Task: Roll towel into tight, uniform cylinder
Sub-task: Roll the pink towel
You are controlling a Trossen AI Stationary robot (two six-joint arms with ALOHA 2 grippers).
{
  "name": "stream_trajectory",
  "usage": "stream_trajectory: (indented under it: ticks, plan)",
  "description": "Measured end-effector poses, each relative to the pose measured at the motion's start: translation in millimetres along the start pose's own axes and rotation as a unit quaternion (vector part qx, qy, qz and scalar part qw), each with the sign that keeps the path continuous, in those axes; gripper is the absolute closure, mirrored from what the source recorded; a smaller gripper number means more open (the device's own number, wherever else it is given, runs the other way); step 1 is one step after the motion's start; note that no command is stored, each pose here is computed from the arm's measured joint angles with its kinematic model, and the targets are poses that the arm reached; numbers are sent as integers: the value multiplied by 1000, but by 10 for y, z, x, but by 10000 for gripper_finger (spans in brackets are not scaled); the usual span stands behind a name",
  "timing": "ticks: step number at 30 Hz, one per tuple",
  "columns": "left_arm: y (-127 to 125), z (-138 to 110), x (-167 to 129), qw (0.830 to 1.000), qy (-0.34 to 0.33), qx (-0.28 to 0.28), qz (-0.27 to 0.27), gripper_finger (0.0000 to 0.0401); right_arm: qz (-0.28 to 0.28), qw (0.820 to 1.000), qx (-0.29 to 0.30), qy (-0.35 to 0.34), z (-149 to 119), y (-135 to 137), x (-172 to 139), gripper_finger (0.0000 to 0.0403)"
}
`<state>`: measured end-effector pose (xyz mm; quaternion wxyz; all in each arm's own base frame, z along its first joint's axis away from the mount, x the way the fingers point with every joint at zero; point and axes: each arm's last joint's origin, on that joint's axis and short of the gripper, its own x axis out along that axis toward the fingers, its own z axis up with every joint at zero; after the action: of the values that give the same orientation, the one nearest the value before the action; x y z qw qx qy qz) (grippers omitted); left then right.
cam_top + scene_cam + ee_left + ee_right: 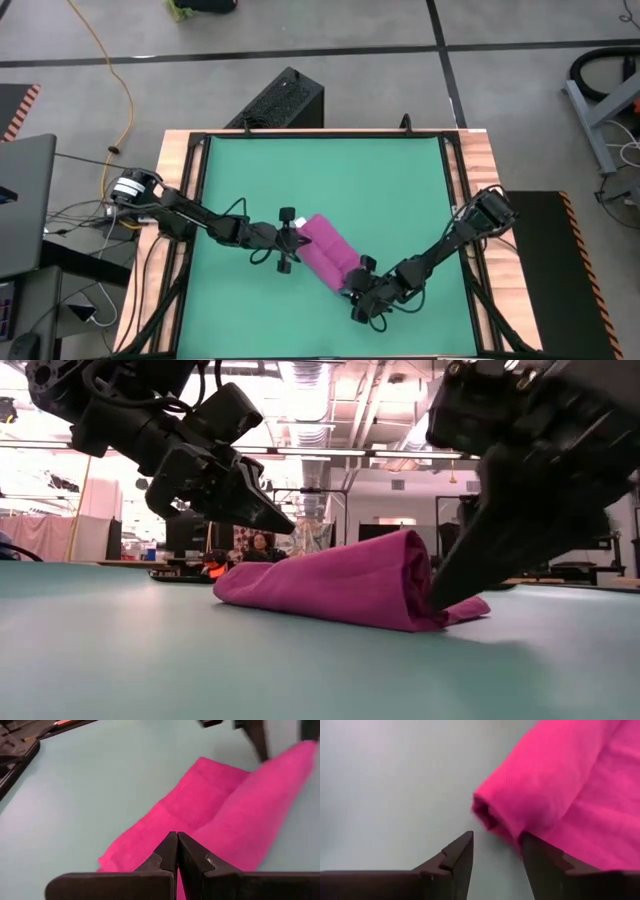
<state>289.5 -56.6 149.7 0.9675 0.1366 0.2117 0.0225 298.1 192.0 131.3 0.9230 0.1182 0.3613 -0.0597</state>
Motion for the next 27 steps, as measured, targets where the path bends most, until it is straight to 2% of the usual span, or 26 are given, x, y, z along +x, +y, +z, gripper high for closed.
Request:
stream_trajectory:
  ticks: [7,12,17,21,23,27]
  plan:
    - [-2,-7,0,1000,3,-4,-1,401,6,1000,0,26,-12,176,-106,221]
    - [-19,6,-19,1000,3,-7,-5,401,-2,999,6,33,-24,179,-119,227]
    - [-266,129,-234,998,-6,8,-58,401,-9,999,8,33,-14,155,-108,227]
    - [-564,29,-274,990,4,76,-121,401,-13,999,15,41,-45,160,-122,227]
    - [-659,9,-250,987,-13,96,-127,401,-12,999,26,42,-60,175,-136,227]
    - [-720,-10,-162,989,-44,105,-99,401,-11,997,54,49,-128,227,-186,228]
